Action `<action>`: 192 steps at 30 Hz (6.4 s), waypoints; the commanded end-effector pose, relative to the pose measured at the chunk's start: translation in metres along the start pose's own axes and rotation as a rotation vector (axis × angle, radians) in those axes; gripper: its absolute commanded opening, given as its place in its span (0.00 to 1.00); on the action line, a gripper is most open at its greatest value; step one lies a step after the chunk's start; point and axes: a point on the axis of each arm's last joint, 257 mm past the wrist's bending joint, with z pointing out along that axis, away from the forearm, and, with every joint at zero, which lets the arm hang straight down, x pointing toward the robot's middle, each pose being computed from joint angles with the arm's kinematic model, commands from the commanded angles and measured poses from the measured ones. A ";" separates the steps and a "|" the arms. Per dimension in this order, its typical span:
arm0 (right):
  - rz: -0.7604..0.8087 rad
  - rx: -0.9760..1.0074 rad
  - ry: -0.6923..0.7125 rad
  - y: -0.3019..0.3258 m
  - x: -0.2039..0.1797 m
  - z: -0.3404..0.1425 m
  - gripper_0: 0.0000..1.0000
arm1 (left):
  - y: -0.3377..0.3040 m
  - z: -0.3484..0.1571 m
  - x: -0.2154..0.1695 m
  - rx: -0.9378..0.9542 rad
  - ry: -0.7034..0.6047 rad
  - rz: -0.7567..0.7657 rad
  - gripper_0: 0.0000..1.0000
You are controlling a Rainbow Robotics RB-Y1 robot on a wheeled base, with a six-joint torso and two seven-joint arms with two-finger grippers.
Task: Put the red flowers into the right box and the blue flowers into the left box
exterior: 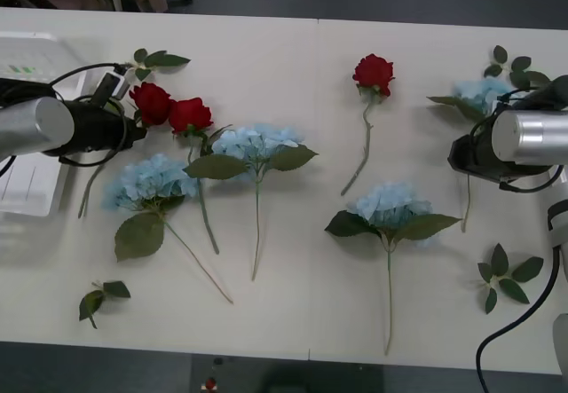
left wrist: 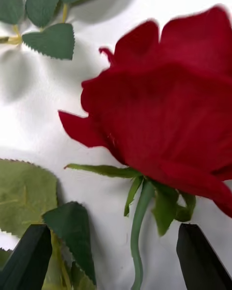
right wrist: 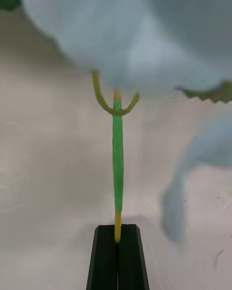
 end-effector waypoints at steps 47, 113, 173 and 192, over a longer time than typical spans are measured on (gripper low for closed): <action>-0.055 -0.170 0.035 -0.006 -0.016 -0.148 0.42 | -0.109 -0.129 -0.184 0.398 -0.454 -0.159 0.00; -0.522 -1.460 -0.225 0.199 0.038 -0.292 1.00 | -0.390 -0.256 -0.382 0.900 -0.794 -0.550 0.00; -0.407 -1.464 -0.178 0.262 0.000 -0.277 0.00 | -0.391 -0.260 -0.378 0.948 -0.776 -0.574 1.00; -0.306 -1.030 -0.044 0.095 -0.039 -0.233 0.00 | -0.368 -0.240 -0.359 0.903 -0.753 -0.580 1.00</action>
